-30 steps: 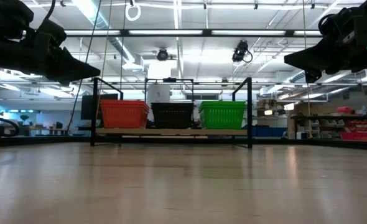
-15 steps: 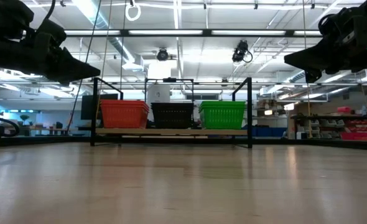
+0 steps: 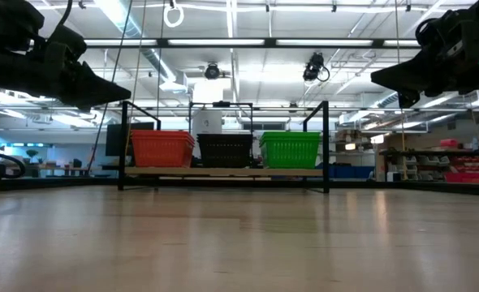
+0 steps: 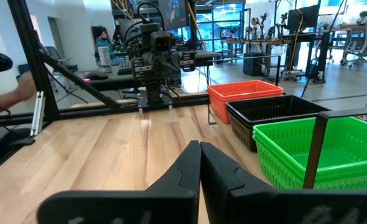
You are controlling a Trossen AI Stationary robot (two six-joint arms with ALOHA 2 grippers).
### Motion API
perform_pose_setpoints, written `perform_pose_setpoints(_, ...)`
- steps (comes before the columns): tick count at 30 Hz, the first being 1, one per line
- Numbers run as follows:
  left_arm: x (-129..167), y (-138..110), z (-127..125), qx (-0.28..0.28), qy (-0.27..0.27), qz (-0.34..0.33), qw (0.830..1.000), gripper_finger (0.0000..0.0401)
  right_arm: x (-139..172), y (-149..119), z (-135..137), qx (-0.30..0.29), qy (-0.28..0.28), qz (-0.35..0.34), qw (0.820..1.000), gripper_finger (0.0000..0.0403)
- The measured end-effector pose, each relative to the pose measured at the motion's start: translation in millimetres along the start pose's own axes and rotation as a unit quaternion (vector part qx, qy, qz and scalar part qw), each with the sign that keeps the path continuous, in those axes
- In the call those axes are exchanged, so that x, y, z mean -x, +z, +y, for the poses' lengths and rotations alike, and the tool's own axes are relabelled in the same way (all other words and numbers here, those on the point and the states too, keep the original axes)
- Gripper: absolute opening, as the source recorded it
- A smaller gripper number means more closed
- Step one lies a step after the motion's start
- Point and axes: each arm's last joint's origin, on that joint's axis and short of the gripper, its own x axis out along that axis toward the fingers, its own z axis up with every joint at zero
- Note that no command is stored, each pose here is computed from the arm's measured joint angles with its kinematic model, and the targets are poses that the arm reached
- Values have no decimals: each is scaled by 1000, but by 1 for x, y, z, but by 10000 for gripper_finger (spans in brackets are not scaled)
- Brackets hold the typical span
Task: Stack baskets on shelf by color
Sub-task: Return to Home Position
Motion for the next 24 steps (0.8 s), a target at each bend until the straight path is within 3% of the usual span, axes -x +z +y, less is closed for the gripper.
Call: perform_pose_setpoints(24,0,0,0,0,0,0,1000,29,0,0,0,0,0,0,1000,13)
